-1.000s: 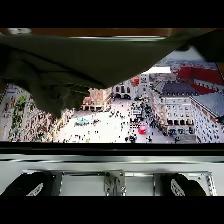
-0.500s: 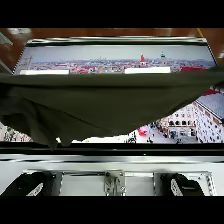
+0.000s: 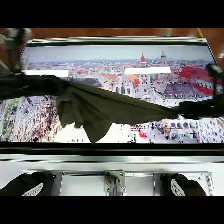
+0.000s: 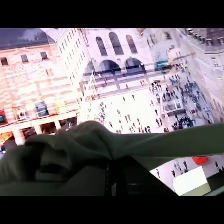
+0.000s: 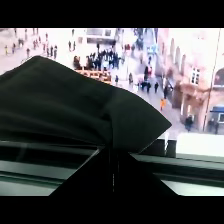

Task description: Fold the shirts.

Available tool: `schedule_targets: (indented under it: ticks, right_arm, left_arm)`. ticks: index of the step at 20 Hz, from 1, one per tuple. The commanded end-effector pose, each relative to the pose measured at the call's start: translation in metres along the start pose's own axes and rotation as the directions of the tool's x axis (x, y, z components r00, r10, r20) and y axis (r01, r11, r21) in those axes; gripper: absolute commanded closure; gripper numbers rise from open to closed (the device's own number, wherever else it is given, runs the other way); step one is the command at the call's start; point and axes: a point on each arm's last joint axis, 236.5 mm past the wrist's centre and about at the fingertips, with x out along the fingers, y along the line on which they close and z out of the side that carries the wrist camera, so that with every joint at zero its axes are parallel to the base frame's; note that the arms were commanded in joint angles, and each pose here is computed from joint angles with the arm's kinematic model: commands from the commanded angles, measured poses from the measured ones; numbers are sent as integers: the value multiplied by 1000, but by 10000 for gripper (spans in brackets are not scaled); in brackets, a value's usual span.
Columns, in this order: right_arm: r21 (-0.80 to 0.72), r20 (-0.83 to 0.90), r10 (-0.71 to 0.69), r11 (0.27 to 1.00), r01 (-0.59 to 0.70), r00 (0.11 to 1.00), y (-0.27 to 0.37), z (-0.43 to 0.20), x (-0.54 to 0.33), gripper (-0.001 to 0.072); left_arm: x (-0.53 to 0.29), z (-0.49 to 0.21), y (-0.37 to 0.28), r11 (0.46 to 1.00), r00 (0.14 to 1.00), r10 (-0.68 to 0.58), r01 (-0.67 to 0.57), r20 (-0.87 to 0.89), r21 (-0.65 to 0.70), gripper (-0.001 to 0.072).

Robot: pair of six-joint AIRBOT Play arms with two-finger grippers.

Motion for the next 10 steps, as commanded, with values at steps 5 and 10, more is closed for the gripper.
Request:
schedule_targets:
  ticks: [5, 10]
  right_arm:
    - [228, -137, 185, 962, -151, 973, 0, 14, 143, 658]
    - [241, -122, 192, 957, -159, 974, -3, 21, 159, 657]
  left_arm:
    - [210, -72, 33, 925, 962, -120, 19, -247, -379, 667]
    - [190, -80, 75, 867, 928, -169, -19, -331, -499, 111]
